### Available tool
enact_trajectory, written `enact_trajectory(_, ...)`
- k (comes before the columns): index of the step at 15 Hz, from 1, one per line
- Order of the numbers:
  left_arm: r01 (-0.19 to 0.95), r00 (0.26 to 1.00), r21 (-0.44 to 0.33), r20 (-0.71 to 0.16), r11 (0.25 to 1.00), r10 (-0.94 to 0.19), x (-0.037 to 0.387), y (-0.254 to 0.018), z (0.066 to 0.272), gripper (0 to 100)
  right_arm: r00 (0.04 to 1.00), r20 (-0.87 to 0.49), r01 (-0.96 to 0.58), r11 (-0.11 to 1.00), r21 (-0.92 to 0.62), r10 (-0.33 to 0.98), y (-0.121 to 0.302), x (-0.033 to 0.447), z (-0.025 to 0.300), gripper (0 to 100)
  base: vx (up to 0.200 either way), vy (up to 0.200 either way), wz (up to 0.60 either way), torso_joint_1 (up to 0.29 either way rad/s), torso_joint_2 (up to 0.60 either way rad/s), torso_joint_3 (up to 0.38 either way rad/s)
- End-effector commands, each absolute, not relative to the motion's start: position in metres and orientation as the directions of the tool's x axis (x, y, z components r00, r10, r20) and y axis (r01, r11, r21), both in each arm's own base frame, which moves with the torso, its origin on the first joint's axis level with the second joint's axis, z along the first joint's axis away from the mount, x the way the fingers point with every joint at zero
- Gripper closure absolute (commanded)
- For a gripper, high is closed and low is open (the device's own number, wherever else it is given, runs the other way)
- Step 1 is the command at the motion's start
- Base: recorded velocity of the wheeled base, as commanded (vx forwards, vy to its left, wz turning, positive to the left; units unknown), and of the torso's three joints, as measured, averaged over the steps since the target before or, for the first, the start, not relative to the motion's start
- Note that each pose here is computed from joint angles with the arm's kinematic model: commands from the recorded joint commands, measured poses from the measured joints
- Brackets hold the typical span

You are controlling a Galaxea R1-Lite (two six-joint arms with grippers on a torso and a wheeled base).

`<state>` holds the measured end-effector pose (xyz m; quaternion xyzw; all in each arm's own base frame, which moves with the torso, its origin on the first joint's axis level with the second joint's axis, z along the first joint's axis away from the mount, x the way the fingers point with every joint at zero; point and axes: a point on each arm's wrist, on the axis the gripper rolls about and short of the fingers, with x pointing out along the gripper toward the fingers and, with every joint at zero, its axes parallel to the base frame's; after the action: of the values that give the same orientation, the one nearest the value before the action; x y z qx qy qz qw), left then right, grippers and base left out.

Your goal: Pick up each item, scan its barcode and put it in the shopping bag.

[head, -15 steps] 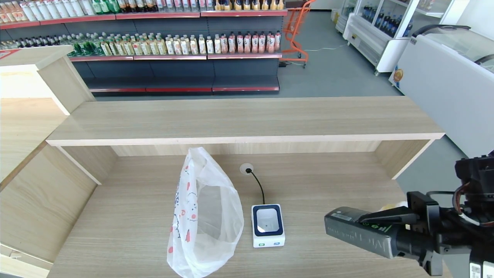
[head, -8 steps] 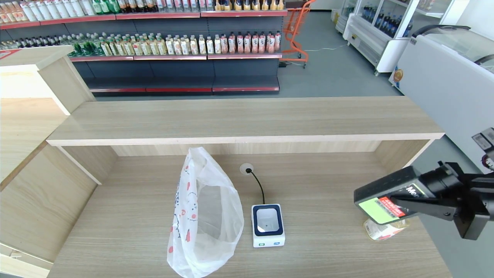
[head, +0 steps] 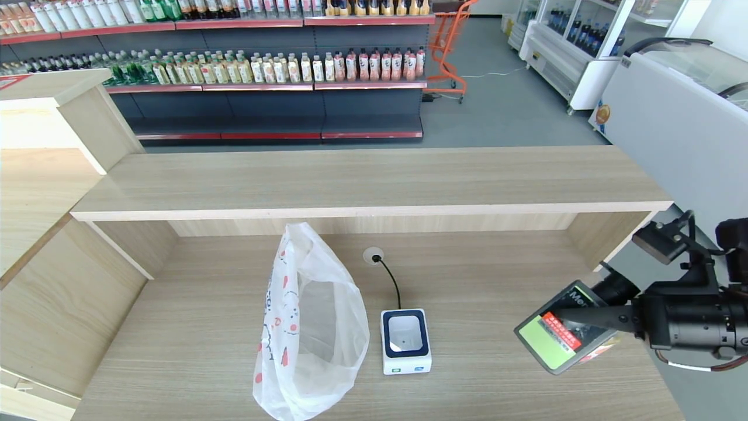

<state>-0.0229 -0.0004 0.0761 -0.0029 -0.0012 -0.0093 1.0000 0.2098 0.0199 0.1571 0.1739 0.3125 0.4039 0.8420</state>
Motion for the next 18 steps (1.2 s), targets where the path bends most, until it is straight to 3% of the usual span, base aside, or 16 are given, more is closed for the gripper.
enact_trajectory(1, 0.018, 1.000, -0.006, 0.003, 1.000, -0.018, -0.023, 0.000, 0.076, 0, 0.428, -0.423, -0.554, 0.601, 0.576, 0.799, 0.028, 0.222, 0.138, 100, 0.000, 0.000, 0.00, 0.000, 0.00, 0.000)
enact_trajectory(4, 0.018, 1.000, -0.006, 0.003, 1.000, -0.018, -0.023, 0.000, 0.076, 0, 0.441, -0.447, -0.545, 0.628, 0.555, 0.778, 0.033, 0.234, 0.128, 100, 0.000, 0.000, 0.00, 0.000, 0.00, 0.000)
enact_trajectory(10, 0.017, 1.000, -0.011, 0.003, 1.000, -0.017, -0.023, 0.000, 0.076, 0, 0.439, -0.500, -0.525, 0.665, 0.531, 0.746, 0.043, 0.239, 0.119, 100, 0.000, 0.200, 0.00, 0.002, 0.00, 0.002)
enact_trajectory(15, 0.017, 1.000, -0.008, 0.003, 1.000, -0.017, -0.023, 0.000, 0.076, 0, 0.457, -0.533, -0.548, 0.697, 0.461, 0.712, 0.058, 0.248, 0.108, 100, 0.000, 0.000, 0.00, 0.000, 0.00, 0.000)
enact_trajectory(18, 0.017, 1.000, -0.008, 0.003, 1.000, -0.017, -0.023, 0.000, 0.076, 0, 0.476, -0.579, -0.586, 0.730, 0.353, 0.662, 0.060, 0.256, 0.082, 100, 0.000, 0.000, 0.00, 0.000, 0.00, 0.000)
